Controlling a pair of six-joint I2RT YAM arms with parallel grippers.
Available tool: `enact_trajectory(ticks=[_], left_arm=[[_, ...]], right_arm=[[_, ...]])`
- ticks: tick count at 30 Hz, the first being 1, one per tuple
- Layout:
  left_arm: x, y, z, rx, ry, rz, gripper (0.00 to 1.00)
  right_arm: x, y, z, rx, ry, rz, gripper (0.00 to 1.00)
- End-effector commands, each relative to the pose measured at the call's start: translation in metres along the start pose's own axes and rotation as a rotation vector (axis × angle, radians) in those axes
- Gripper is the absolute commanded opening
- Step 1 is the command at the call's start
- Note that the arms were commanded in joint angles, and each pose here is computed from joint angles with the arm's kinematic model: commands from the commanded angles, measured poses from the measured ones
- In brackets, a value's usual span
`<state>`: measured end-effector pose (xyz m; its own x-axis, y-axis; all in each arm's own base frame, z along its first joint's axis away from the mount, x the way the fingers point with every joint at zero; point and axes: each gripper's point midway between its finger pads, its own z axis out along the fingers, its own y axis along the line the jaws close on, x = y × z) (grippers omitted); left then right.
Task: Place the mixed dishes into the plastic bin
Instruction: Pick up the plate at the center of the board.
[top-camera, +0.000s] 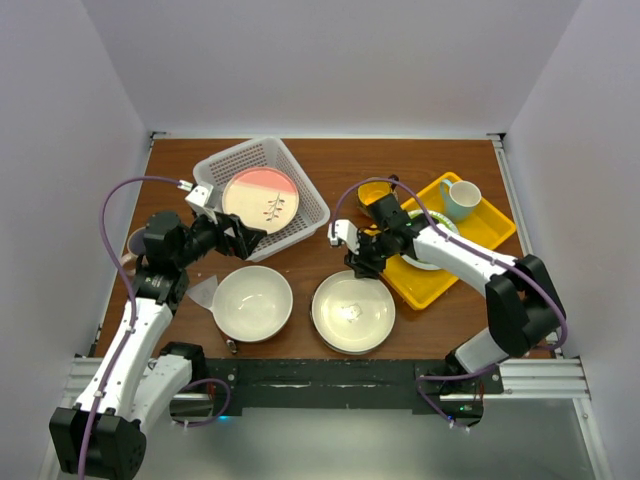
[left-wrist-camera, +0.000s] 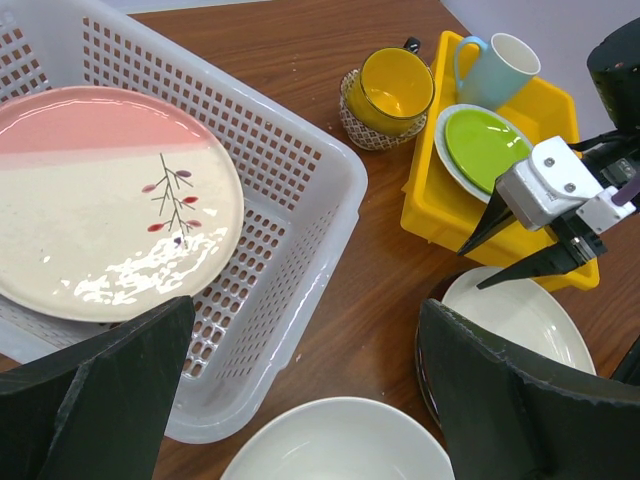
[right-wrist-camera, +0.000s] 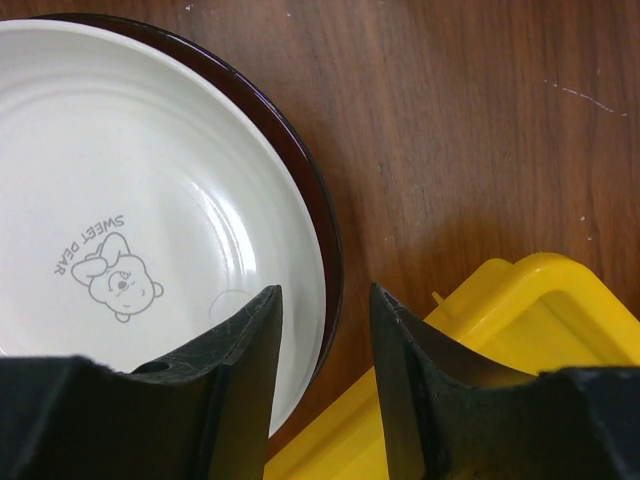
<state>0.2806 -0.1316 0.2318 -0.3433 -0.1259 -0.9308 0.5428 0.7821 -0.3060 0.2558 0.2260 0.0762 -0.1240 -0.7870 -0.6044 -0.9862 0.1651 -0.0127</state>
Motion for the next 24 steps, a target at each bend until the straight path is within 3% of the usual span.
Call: enact_trajectory(ticks=[1, 8, 16, 24], left_arm=[[-0.008, -0.001, 0.002, 0.019, -0.035, 0.036, 1.0], [-0.007, -0.001, 0.003, 0.02, -0.031, 0.034, 1.0], [-0.008, -0.001, 0.002, 0.019, -0.034, 0.034, 1.0], [-0.015, -0.003, 0.002, 0.032, -0.06, 0.041, 1.0]], right_arm=[[-0.007, -0.009, 0.003, 0.032, -0.01, -0.034, 0.4], [-0.002, -0.008, 0.008, 0.028, 0.007, -0.027, 0.32], [0.0, -0.003, 0.009, 0.005, 0.01, -0.03, 0.03], [-0.006, 0.007, -0.004, -0.035, -0.012, -0.078, 0.0]])
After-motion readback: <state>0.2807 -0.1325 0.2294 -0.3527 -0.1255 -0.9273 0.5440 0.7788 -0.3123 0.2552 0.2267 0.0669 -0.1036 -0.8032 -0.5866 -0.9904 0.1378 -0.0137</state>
